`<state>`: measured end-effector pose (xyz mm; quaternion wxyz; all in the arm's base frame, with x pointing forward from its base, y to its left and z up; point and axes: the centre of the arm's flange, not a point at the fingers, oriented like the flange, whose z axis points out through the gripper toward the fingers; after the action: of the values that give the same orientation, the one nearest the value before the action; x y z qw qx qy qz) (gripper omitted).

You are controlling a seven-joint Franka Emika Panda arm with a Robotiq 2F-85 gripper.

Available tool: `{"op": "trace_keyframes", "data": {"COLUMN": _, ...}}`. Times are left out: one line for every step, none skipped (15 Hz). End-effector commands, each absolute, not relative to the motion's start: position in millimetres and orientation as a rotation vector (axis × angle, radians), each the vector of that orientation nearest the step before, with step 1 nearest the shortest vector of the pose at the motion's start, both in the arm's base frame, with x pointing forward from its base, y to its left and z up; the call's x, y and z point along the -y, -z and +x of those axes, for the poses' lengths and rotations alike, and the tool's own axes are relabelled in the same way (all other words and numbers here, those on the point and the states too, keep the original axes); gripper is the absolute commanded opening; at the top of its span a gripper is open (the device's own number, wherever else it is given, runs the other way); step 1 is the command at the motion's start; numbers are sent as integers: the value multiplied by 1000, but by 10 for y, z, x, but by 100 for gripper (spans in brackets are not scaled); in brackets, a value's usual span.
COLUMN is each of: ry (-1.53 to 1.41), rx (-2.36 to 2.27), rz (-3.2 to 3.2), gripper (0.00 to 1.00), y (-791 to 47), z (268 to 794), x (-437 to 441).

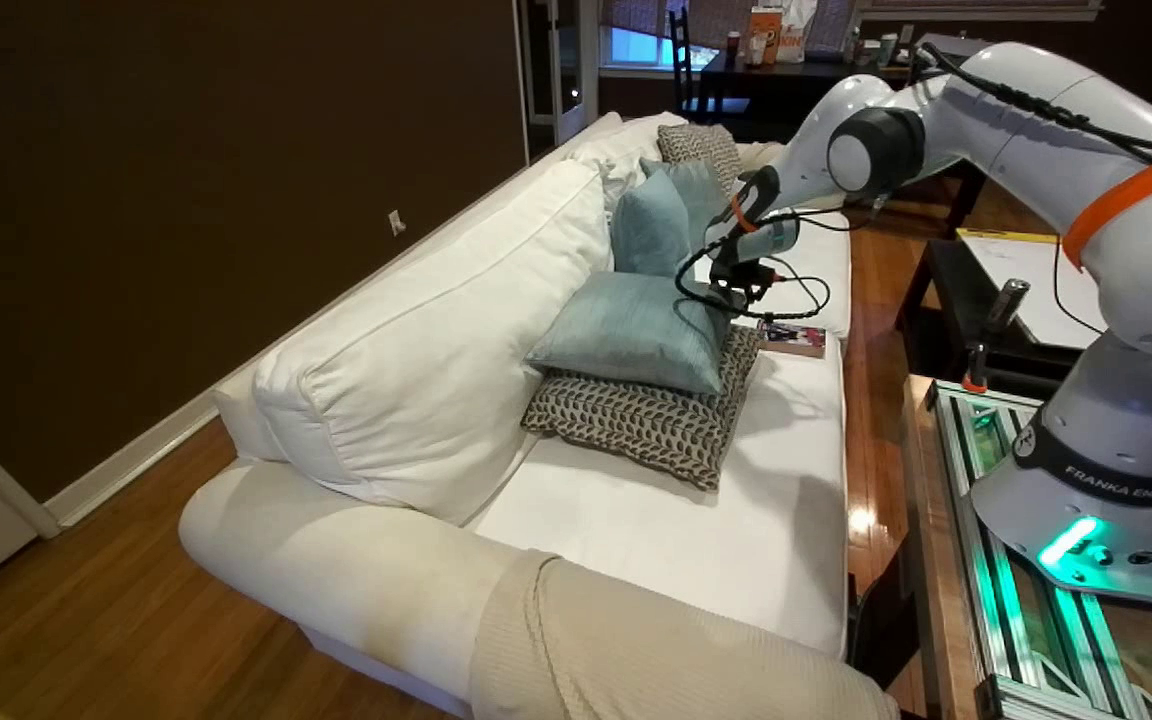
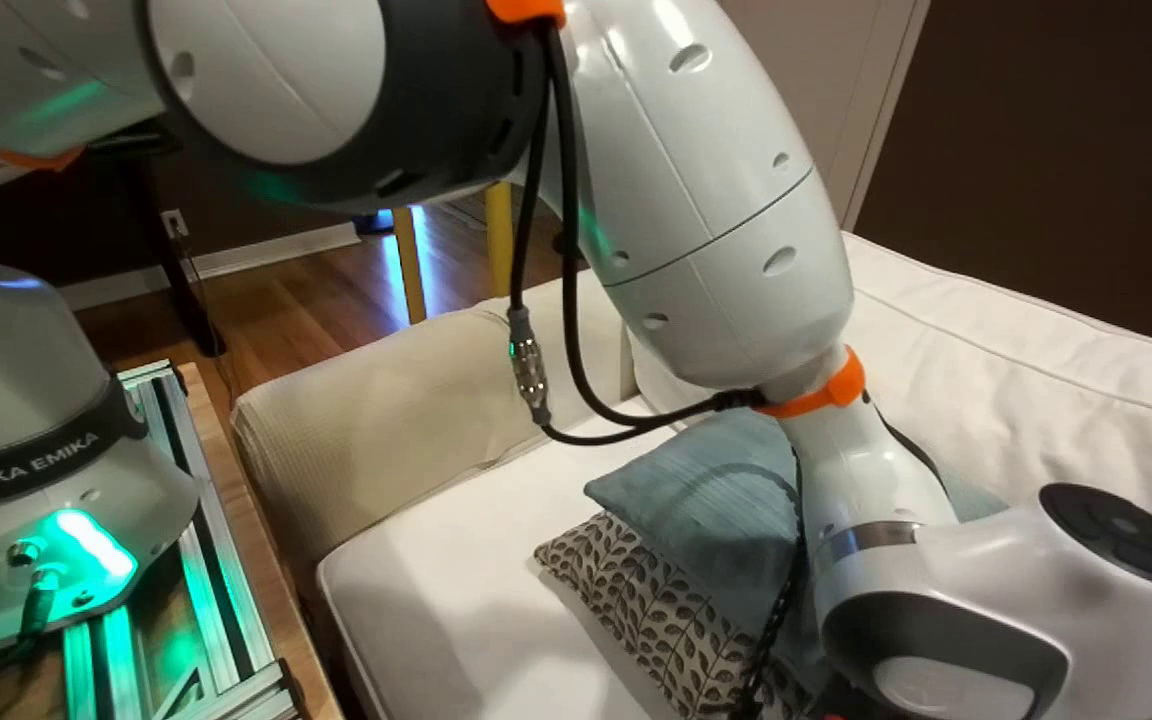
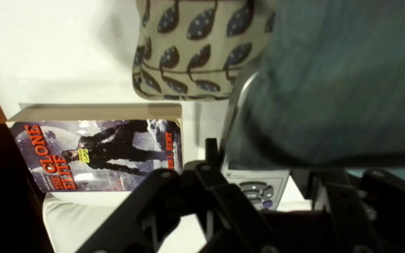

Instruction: Move the remote to the left

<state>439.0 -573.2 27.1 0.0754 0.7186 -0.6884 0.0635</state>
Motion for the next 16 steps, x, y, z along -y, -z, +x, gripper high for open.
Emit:
{"op": "trace_keyframes", "data": {"ry": -178, "rx": 2084, "rz": 2199, "gripper": 27, "y": -493, "z": 3945, "x": 5200}}
{"op": "trace_keyframes", "data": {"ry": -181, "rx": 2087, "rz": 2190, "gripper": 27, "y": -518, "z": 3875, "x": 5158}}
{"op": "trace_keyframes", "data": {"ry": -188, "rx": 2090, "rz": 2181, "gripper": 27, "y": -546, "z": 3798, "x": 5125}}
{"op": "trace_keyframes", "data": {"ry": -192, "rx": 2090, "rz": 2179, "gripper": 27, "y": -576, "z": 3736, "x": 5099}}
{"op": "trace_keyframes", "data": {"ry": -185, "rx": 2098, "rz": 2184, "gripper": 27, "y": -606, "z": 3684, "x": 5063}}
{"op": "trace_keyframes", "data": {"ry": -161, "rx": 2103, "rz": 2197, "gripper": 27, "y": -608, "z": 3625, "x": 5030}}
{"op": "trace_keyframes", "data": {"ry": -146, "rx": 2107, "rz": 2204, "gripper": 27, "y": -614, "z": 3562, "x": 4994}}
{"op": "trace_keyframes", "data": {"ry": -117, "rx": 2112, "rz": 2219, "gripper": 27, "y": -603, "z": 3500, "x": 4961}}
{"op": "trace_keyframes", "data": {"ry": -90, "rx": 2110, "rz": 2236, "gripper": 27, "y": -600, "z": 3452, "x": 4921}}
{"op": "trace_keyframes", "data": {"ry": -74, "rx": 2097, "rz": 2254, "gripper": 27, "y": -610, "z": 3415, "x": 4884}}
{"op": "trace_keyframes", "data": {"ry": -63, "rx": 2069, "rz": 2289, "gripper": 27, "y": -596, "z": 3372, "x": 4844}}
{"op": "trace_keyframes", "data": {"ry": -46, "rx": 2047, "rz": 2303, "gripper": 27, "y": -588, "z": 3352, "x": 4816}}
{"op": "trace_keyframes", "data": {"ry": -32, "rx": 2028, "rz": 2321, "gripper": 27, "y": -568, "z": 3336, "x": 4795}}
{"op": "trace_keyframes", "data": {"ry": -18, "rx": 2008, "rz": 2344, "gripper": 27, "y": -540, "z": 3348, "x": 4781}}
{"op": "trace_keyframes", "data": {"ry": -3, "rx": 1989, "rz": 2375, "gripper": 27, "y": -504, "z": 3359, "x": 4750}}
{"op": "trace_keyframes", "data": {"ry": 14, "rx": 1959, "rz": 2420, "gripper": 27, "y": -444, "z": 3389, "x": 4735}}
